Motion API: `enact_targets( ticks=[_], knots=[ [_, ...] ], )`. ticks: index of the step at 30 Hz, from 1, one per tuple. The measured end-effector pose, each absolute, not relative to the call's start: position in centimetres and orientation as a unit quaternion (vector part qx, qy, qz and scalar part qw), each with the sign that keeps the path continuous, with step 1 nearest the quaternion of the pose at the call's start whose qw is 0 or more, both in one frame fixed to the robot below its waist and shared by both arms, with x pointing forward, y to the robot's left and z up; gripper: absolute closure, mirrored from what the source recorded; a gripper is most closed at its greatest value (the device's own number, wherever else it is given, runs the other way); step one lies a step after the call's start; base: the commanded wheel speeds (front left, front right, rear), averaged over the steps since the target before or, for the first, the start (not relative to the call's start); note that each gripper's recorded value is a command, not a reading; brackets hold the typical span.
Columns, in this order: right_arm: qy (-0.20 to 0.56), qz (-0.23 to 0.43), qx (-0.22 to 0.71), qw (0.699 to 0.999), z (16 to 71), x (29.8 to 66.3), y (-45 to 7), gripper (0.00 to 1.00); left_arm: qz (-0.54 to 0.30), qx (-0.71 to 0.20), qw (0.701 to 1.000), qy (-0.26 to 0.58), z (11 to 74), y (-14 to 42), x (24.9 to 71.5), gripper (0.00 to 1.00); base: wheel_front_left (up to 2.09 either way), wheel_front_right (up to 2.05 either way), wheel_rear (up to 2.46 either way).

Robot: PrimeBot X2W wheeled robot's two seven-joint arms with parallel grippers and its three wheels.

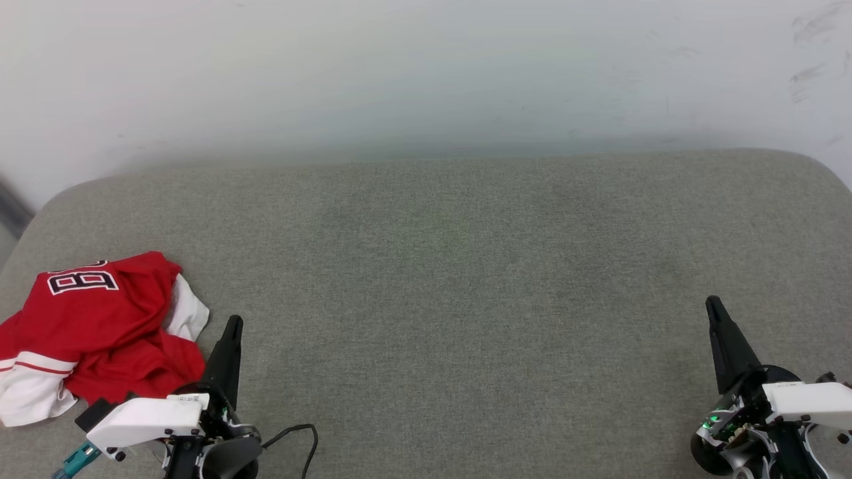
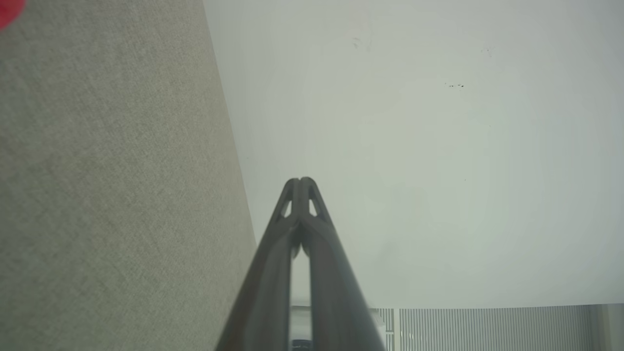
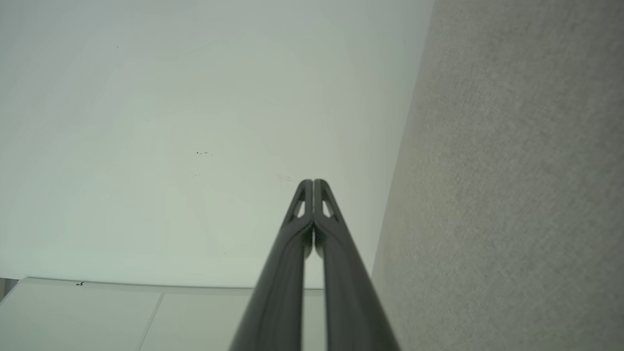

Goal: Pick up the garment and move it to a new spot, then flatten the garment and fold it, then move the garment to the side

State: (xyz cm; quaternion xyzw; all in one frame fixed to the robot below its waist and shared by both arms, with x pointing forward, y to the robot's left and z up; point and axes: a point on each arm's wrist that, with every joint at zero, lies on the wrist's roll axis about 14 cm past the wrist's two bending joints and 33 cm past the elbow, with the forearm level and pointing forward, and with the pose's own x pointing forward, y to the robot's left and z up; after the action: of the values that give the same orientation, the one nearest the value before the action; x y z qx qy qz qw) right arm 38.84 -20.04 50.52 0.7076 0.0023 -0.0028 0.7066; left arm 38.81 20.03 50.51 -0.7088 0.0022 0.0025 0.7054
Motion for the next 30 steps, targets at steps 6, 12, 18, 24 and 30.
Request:
enact_targets(
  ticks=[6,12,18,24,30],
  knots=[
    [0.002,-0.003,0.708,0.707,50.5,38.8,-20.0,1.0,0.002,-0.709,0.705,0.002,50.5,20.0,38.8,1.0,0.0,0.0,0.0],
    [0.002,-0.003,0.708,0.707,50.5,38.8,-20.0,1.0,0.003,-0.709,0.705,0.002,50.5,20.0,38.8,1.0,0.0,0.0,0.0],
    [0.005,-0.006,0.708,0.706,50.3,38.8,-20.0,0.0,0.005,-0.709,0.705,0.005,50.3,20.0,38.7,0.0,0.0,0.0,0.0],
    [0.026,-0.032,0.707,0.706,48.0,37.6,-20.0,0.0,0.028,-0.71,0.703,0.025,48.2,19.7,37.7,0.0,0.0,0.0,0.0],
    [0.015,-0.024,0.702,0.711,48.9,37.9,-19.6,0.0,0.018,-0.706,0.708,0.015,49.1,19.2,37.9,0.0,0.0,0.0,0.0]
  ],
)
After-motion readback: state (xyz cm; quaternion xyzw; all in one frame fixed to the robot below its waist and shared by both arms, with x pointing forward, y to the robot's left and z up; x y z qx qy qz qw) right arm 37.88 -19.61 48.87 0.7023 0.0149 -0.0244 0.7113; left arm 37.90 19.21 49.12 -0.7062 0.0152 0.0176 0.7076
